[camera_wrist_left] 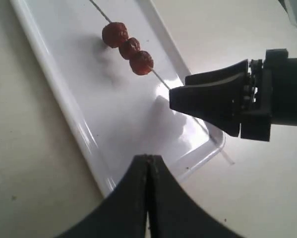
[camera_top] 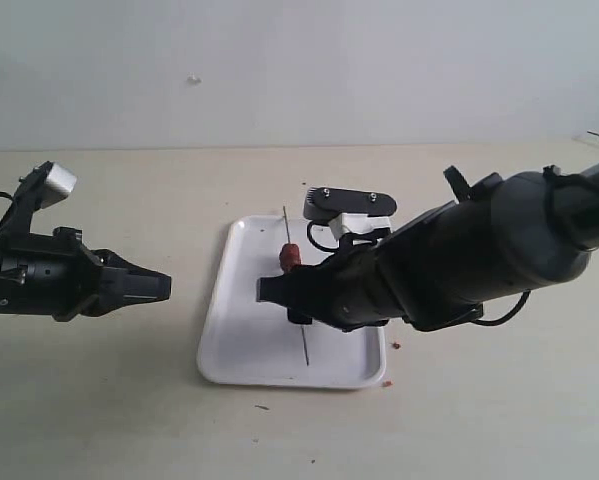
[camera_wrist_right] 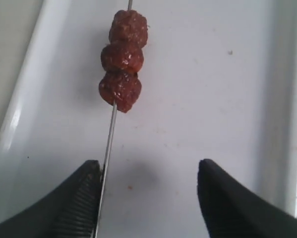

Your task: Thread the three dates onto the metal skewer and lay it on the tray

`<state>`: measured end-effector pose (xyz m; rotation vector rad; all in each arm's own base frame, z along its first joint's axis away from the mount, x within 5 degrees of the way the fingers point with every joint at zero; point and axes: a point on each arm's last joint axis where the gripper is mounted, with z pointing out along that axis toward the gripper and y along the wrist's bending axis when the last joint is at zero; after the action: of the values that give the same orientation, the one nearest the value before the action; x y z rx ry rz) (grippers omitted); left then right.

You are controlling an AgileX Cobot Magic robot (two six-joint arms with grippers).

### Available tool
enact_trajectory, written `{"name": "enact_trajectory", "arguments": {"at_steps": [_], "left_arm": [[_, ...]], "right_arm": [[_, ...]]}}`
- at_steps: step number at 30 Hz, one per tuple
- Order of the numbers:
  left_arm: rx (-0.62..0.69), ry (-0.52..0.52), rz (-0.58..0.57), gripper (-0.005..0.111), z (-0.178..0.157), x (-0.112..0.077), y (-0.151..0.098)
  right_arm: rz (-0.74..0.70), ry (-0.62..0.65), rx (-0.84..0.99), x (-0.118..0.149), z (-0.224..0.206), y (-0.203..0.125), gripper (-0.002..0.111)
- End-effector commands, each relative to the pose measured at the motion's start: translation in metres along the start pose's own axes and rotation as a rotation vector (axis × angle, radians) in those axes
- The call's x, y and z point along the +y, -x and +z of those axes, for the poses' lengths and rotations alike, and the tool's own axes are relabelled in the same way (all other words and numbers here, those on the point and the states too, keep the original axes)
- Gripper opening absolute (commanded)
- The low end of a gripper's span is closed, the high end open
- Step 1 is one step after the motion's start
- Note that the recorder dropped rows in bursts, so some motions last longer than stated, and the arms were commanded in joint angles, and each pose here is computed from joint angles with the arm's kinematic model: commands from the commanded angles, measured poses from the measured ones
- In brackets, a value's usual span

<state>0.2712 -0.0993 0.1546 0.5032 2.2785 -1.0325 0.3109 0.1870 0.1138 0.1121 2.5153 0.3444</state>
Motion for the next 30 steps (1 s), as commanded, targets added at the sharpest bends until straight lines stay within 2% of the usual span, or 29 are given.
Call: {"name": "enact_trajectory", "arguments": {"at_steps": [1,5,13,16,22,30], "left_arm": [[-0.005,-0.006,0.001,0.000,-0.002,-0.002,0.000],[-0.005,-0.006,0.001,0.000,-0.002,-0.002,0.000],[-0.005,-0.006,0.001,0.000,-0.002,-0.002,0.000],[-0.005,-0.006,0.001,0.000,-0.002,-0.002,0.000],[-0.005,-0.006,0.001,0.000,-0.002,-0.002,0.000],[-0.005,-0.006,0.001,0.000,-0.002,-0.002,0.000]], "right_arm": [[-0.020,0.001,-0.011,0.001,-0.003,0.001,0.067],[-0.048,-0.030,-0.031,-0.002,-0.003,0.003,0.067],[-0.086,-0.010,-0.028,0.000,-0.005,0.004,0.065],[-0.113,-0.001,-0.043,0.002,-0.010,0.008,0.052],[-0.166,0.018,-0.073,0.006,-0.021,0.014,0.000],[-0.211,0.039,-0.072,0.008,-0.024,0.015,0.000]]}}
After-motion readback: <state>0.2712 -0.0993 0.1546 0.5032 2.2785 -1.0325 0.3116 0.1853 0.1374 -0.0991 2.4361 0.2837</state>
